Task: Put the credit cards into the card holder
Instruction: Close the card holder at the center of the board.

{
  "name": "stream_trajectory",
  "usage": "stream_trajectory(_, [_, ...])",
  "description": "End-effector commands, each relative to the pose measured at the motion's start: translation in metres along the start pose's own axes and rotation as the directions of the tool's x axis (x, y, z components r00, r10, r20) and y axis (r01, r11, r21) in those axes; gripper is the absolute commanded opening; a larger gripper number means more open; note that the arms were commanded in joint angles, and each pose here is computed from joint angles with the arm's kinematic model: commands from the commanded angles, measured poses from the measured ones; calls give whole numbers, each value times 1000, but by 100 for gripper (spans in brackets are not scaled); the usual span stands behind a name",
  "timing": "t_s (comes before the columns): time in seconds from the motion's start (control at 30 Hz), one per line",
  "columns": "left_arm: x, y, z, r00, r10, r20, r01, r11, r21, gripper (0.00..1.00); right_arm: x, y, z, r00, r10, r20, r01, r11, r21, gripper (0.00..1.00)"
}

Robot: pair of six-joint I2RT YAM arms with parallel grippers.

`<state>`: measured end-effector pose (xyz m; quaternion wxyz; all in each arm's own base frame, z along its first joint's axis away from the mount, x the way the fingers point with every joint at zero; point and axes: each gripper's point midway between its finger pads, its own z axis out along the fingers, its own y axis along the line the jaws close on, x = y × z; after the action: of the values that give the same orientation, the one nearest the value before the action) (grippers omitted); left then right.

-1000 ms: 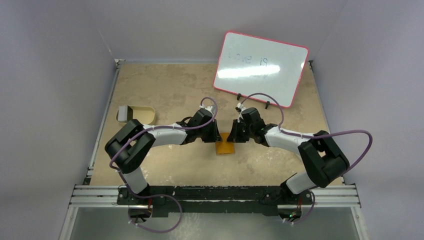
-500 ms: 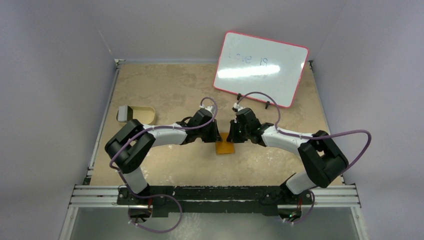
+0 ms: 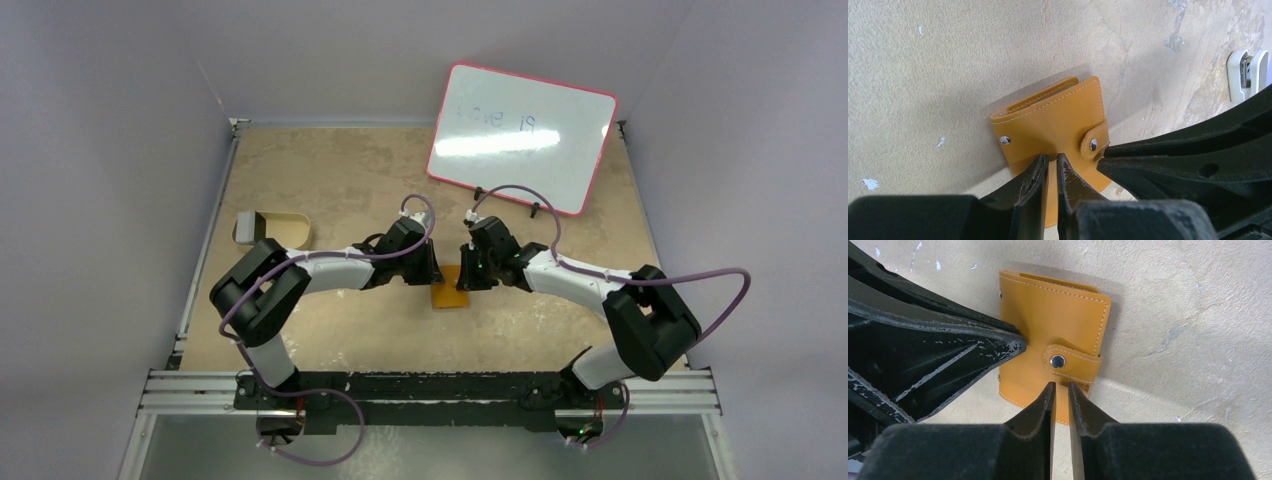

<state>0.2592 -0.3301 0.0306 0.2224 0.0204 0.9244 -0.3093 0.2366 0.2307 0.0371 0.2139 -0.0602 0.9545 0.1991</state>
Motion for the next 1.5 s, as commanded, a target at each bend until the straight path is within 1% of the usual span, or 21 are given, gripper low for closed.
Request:
stream_trajectory(0.0, [0,11,4,1000,14,9,-13,999,-50,11,-21,7,-9,999,6,54,-6,1000,-7,18])
stream_trajectory(0.2, [2,11,4,1000,11,6,-10,999,-44,11,-37,11,-12,995,26,96,-23,999,-35,19])
stream_trajectory(0.43, [2,10,4,1000,8,3,-8,999,-40,11,-46,11,-12,993,40,112,-36,999,-41,20])
stream_trajectory(0.7, [2,10,4,1000,3,7,-3,999,-36,11,-39,12,5,998,30,61,-27,998,-59,22])
stream_trajectory(0.8, [2,10,5,1000,1,8,0,999,-35,11,-29,7,13,1000,-3,24,4,999,-47,22])
stream_trajectory(0.87, [2,9,5,1000,1,8,-1,999,-33,11,-28,3,15,1000,-16,24,16,999,-33,22])
stream_trajectory(1.0, [1,8,5,1000,-2,10,2,1000,-31,11,-27,3,9,999,-26,33,27,999,-39,21])
stream_trajectory(1.2, [3,12,5,1000,-4,7,4,999,-47,11,-18,3,5,998,-68,-1,67,996,-55,19])
stream_trajectory(1.37, [3,14,7,1000,-7,7,7,998,-58,11,-16,16,0,991,-129,-29,125,983,-132,18])
stream_trajectory(1.47, [4,15,7,1000,-5,4,5,998,-61,11,-16,16,-3,989,-144,-38,138,982,-132,18])
